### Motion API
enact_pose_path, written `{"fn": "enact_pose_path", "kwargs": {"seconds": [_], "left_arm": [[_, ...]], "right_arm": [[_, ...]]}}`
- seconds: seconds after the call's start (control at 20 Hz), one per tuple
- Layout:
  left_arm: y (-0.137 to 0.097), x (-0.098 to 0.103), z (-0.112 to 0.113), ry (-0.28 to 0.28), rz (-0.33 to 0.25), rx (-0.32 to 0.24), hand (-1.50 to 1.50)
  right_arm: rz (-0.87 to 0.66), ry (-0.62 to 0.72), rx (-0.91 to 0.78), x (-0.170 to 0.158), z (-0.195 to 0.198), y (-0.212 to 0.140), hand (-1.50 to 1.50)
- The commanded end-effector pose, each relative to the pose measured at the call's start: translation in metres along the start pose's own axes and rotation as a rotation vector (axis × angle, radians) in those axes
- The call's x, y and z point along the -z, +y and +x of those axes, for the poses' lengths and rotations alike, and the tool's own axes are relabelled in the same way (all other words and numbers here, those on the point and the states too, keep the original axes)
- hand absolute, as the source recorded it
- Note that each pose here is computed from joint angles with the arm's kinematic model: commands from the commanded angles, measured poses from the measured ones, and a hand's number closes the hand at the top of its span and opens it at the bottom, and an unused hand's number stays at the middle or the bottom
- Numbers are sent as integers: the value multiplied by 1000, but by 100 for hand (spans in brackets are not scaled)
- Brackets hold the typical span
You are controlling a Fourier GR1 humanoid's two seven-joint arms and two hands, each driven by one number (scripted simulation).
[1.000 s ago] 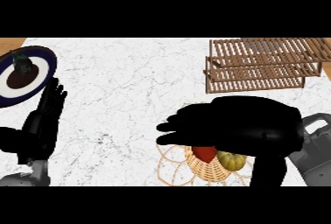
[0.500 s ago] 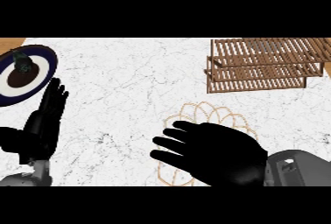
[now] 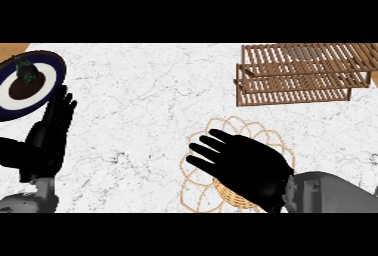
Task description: Pick the bell pepper from the placemat and place it in the tiered shelf
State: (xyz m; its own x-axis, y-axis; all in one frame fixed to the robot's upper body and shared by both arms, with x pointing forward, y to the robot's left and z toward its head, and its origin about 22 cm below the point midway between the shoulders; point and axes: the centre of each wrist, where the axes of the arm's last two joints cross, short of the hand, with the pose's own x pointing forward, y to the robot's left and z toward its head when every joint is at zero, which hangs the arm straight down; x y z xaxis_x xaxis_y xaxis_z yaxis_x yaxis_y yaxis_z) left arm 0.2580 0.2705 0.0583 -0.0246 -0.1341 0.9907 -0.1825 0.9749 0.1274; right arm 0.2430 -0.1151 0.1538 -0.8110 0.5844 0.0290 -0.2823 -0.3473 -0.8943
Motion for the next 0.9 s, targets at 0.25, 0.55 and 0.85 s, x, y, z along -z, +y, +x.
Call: {"fn": "enact_pose_path", "kwargs": {"seconds": [0.25,0.55,0.85], "left_arm": [[-10,-10,-10,-4,8,-9,0],[-19,-14,-3,2,-6,-1,0],[-5,-5,-3,9,-11,-16,0]], "right_arm": [[16,-1,23,8,-27,26,-150],[19,13,7,11,-34,41,-150],[4,-37,27,42,-37,55,-150]]}}
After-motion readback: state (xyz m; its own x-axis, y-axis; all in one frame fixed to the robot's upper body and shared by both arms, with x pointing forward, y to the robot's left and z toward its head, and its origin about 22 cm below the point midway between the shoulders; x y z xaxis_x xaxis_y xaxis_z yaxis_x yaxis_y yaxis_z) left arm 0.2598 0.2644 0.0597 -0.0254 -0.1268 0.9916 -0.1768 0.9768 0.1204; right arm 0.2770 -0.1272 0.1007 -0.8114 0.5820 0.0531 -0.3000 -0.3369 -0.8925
